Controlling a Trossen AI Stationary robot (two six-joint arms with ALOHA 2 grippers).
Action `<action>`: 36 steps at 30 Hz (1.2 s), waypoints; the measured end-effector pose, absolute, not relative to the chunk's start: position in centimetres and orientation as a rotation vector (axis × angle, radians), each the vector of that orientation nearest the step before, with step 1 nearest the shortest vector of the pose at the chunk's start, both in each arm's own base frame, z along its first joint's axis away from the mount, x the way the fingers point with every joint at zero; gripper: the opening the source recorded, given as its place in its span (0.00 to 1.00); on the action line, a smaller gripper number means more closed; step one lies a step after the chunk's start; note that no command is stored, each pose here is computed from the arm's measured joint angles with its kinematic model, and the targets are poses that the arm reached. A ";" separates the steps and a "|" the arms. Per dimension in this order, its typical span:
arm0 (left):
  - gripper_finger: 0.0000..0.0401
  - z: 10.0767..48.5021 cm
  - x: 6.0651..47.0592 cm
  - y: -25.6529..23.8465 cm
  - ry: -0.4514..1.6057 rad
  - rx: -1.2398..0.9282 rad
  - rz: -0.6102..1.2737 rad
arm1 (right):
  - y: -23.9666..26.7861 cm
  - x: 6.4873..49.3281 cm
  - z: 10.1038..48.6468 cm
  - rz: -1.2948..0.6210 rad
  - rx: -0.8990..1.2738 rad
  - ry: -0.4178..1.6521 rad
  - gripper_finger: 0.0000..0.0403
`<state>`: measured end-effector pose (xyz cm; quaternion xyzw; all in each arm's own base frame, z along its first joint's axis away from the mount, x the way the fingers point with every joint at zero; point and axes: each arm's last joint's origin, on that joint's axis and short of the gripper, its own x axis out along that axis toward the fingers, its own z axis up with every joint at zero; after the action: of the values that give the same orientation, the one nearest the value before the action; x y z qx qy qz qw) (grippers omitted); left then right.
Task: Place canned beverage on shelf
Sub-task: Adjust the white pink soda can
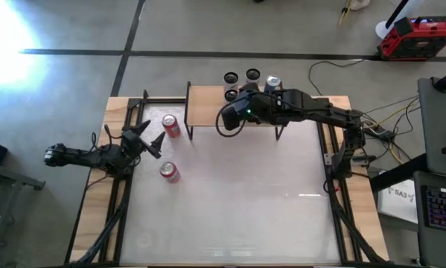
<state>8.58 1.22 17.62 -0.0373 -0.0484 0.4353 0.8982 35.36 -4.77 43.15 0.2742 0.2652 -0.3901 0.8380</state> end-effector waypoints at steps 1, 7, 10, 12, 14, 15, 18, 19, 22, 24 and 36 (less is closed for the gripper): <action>0.99 17.6 8.6 1.2 -0.100 -0.077 0.901 | -5.0 35.3 43.1 -0.820 0.590 0.565 0.92; 0.99 17.6 8.6 1.2 -0.100 -0.077 0.901 | -6.1 35.4 43.3 -0.799 0.602 0.561 0.92; 0.99 17.6 8.6 1.2 -0.100 -0.077 0.901 | -6.4 35.4 43.4 -0.796 0.589 0.548 0.92; 0.99 17.6 8.6 1.2 -0.100 -0.077 0.901 | -6.6 35.4 43.4 -0.804 0.582 0.544 0.92; 0.99 17.6 8.6 1.2 -0.100 -0.077 0.901 | -6.8 35.4 43.4 -0.814 0.576 0.539 0.92; 0.99 17.6 8.6 1.2 -0.100 -0.077 0.901 | -6.9 35.6 43.2 -0.823 0.567 0.539 0.92; 0.99 17.6 8.6 1.2 -0.100 -0.077 0.901 | -7.3 36.1 42.6 -0.856 0.550 0.541 0.92; 0.99 17.6 8.6 1.2 -0.101 -0.078 0.901 | -7.4 36.5 42.2 -0.864 0.549 0.545 0.92; 0.99 17.6 8.6 1.2 -0.100 -0.077 0.901 | -7.7 37.1 41.6 -0.874 0.549 0.557 0.92; 0.99 17.6 8.6 1.2 -0.100 -0.077 0.901 | -8.0 37.4 41.4 -0.879 0.550 0.558 0.92; 0.99 17.6 8.6 1.2 -0.100 -0.077 0.901 | -9.2 37.8 40.9 -0.932 0.543 0.550 0.92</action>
<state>8.58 1.22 17.62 -0.0372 -0.0483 0.4352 0.8983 37.85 -9.24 40.91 0.2551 0.2585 -0.4382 0.8223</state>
